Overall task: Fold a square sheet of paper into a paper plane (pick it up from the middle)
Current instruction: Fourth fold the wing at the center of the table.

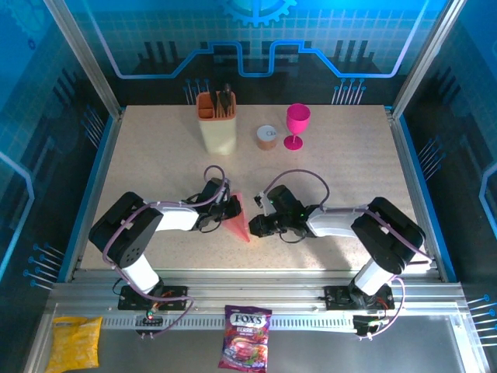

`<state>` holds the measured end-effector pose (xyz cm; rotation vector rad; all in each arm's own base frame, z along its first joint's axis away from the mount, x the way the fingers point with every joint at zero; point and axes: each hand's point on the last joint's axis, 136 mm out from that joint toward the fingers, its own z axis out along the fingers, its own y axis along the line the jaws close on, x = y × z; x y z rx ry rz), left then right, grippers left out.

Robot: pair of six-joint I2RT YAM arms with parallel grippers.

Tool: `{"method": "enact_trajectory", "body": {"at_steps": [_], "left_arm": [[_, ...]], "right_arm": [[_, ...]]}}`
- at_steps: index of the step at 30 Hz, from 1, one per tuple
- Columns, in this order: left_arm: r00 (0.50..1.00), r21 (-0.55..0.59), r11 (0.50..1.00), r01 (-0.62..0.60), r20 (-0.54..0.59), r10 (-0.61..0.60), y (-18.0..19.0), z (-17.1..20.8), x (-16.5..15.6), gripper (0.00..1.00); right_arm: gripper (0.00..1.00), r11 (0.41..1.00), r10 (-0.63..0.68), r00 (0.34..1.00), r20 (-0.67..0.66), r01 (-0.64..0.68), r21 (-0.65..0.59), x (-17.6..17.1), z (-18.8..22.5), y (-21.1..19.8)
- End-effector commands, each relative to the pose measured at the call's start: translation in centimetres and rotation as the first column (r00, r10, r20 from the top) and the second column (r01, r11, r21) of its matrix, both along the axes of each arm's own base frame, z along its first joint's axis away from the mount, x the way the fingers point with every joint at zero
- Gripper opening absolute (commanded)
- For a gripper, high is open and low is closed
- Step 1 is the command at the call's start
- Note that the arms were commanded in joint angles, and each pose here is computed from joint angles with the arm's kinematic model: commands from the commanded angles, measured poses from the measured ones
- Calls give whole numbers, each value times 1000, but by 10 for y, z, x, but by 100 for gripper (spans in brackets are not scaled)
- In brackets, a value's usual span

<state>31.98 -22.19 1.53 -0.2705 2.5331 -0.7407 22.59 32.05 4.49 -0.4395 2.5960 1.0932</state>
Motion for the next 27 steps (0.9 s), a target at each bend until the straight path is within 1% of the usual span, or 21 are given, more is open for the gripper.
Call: {"method": "enact_trajectory", "body": {"at_steps": [1,10,14,27], "left_arm": [[999,77,997,-7,-43,11,18,-19,-13,0],[999,83,997,-7,-53,11,20,-22,-16,0],[999,86,996,-8,-52,12,21,-23,-16,0],[998,98,995,-18,-61,24,25,-26,-19,0]], "right_arm": [[5,999,37,999,-11,-37,25,3,5,15],[2,997,61,998,-31,-59,57,17,-1,40],[0,997,70,996,-53,-68,47,17,-12,43],[0,996,85,988,-130,-87,-10,-19,-47,25]]}}
